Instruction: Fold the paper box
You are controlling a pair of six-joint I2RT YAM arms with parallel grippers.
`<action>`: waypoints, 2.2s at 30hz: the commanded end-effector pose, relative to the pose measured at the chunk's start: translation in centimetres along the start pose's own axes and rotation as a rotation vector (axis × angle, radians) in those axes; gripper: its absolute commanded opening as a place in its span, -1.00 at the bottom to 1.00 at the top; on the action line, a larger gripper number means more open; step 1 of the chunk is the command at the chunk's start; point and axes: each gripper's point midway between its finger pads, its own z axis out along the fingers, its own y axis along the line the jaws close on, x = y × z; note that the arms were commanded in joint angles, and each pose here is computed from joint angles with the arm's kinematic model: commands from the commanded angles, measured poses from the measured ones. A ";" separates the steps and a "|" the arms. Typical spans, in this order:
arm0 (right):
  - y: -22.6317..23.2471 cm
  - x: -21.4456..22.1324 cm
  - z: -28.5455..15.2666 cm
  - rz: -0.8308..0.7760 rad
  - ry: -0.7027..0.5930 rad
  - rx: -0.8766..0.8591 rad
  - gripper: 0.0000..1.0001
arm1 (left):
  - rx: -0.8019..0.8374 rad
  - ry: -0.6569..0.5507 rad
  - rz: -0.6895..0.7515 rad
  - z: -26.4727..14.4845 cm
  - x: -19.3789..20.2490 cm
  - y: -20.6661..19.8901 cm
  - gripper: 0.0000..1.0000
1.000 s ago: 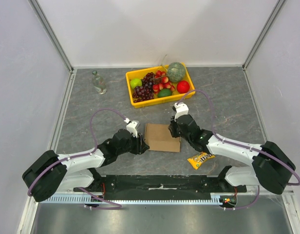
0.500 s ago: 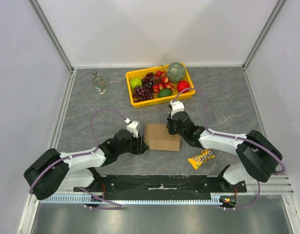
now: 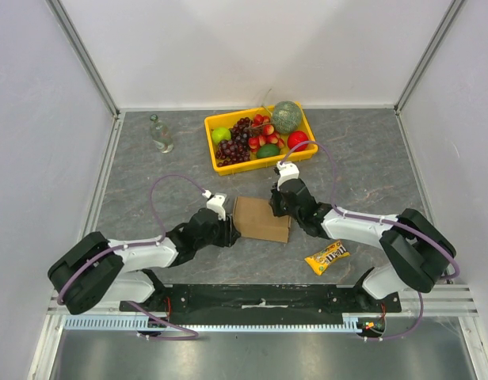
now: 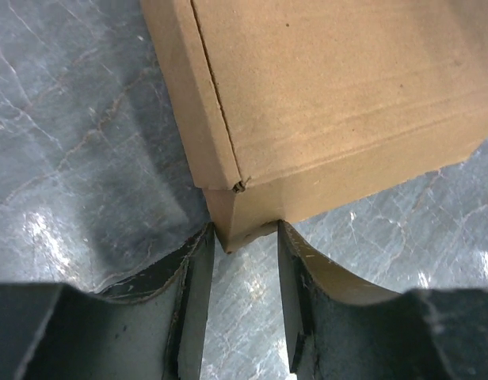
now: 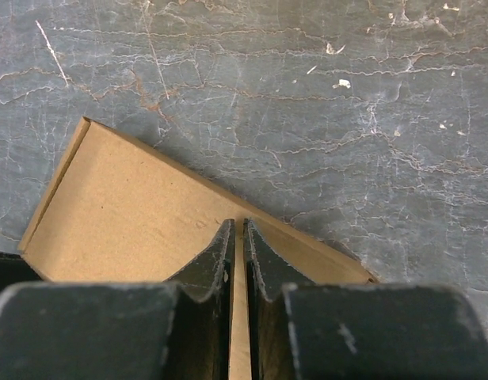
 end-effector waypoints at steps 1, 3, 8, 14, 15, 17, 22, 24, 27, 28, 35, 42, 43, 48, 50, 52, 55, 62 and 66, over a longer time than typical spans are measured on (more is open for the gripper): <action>-0.2 0.5 0.3 0.003 0.035 0.006 -0.72 | -0.118 -0.015 0.015 0.8 -0.4 1.9 -0.08; -0.2 0.7 0.2 0.006 0.042 0.005 -0.73 | -0.156 -0.017 0.009 1.0 -0.5 2.5 -0.07; -0.2 1.4 -0.3 0.013 0.062 -0.004 -0.73 | -0.272 -0.033 -0.021 1.4 -1.2 4.1 -0.06; 0.6 2.7 -1.3 0.028 0.108 -0.069 -0.75 | -0.319 -0.038 -0.018 2.4 -2.3 4.3 -0.06; 0.8 3.0 -1.5 0.031 0.116 -0.085 -0.75 | -0.324 -0.032 -0.014 2.7 -2.3 4.3 -0.06; 1.1 3.2 -2.1 0.042 0.126 -0.113 -0.76 | -0.328 -0.028 -0.005 3.1 -2.6 4.2 -0.05; 1.8 2.9 -4.6 0.056 0.122 -0.172 -0.77 | -0.343 -0.016 0.009 3.7 -2.9 4.2 -0.05; 2.4 1.9 -6.0 0.058 0.099 -0.214 -0.76 | -0.352 -0.016 0.010 3.7 -2.9 4.4 -0.05; 1.6 -0.4 -7.4 0.061 0.025 -0.169 -0.75 | -0.359 -0.011 0.009 3.4 -2.9 4.5 -0.05; 0.6 -0.6 -7.9 0.059 0.022 -0.114 -0.74 | -0.359 -0.006 0.005 3.3 -2.8 4.5 -0.05; -6.5 -2.3 -8.9 0.024 0.002 0.278 -0.75 | -0.280 -0.027 -0.088 0.9 -2.1 3.4 -0.05; -9.9 -0.4 -5.8 -0.037 0.143 0.423 -0.94 | -0.063 -0.046 -0.098 0.0 -1.7 -2.5 -0.30; -10.1 -0.2 -5.3 -0.045 0.154 0.424 -1.00 | -0.042 -0.040 -0.086 0.1 -1.5 -3.4 -0.36; -10.1 0.6 -3.4 -0.048 0.199 0.371 -1.00 | 0.026 0.005 -0.059 1.6 -0.7 -5.9 -0.73; -10.1 1.0 -2.8 -0.046 0.216 0.340 -1.00 | 0.047 0.018 -0.058 2.1 -0.4 -6.5 -0.86; -9.8 1.2 -2.1 -0.044 0.227 0.291 -1.00 | 0.071 0.033 -0.061 2.4 0.0 -7.0 -0.94; -9.2 1.7 -1.2 -0.052 0.247 0.203 -1.00 | 0.090 0.040 -0.060 2.9 0.2 -7.5 -0.96; -7.7 3.2 -0.7 -0.051 0.305 0.065 -1.00 | 0.102 0.056 -0.070 3.7 0.6 -8.0 -0.96; -6.1 4.3 -1.2 -0.027 0.340 -0.028 -1.00 | 0.110 0.061 -0.072 4.1 0.5 -8.3 -0.96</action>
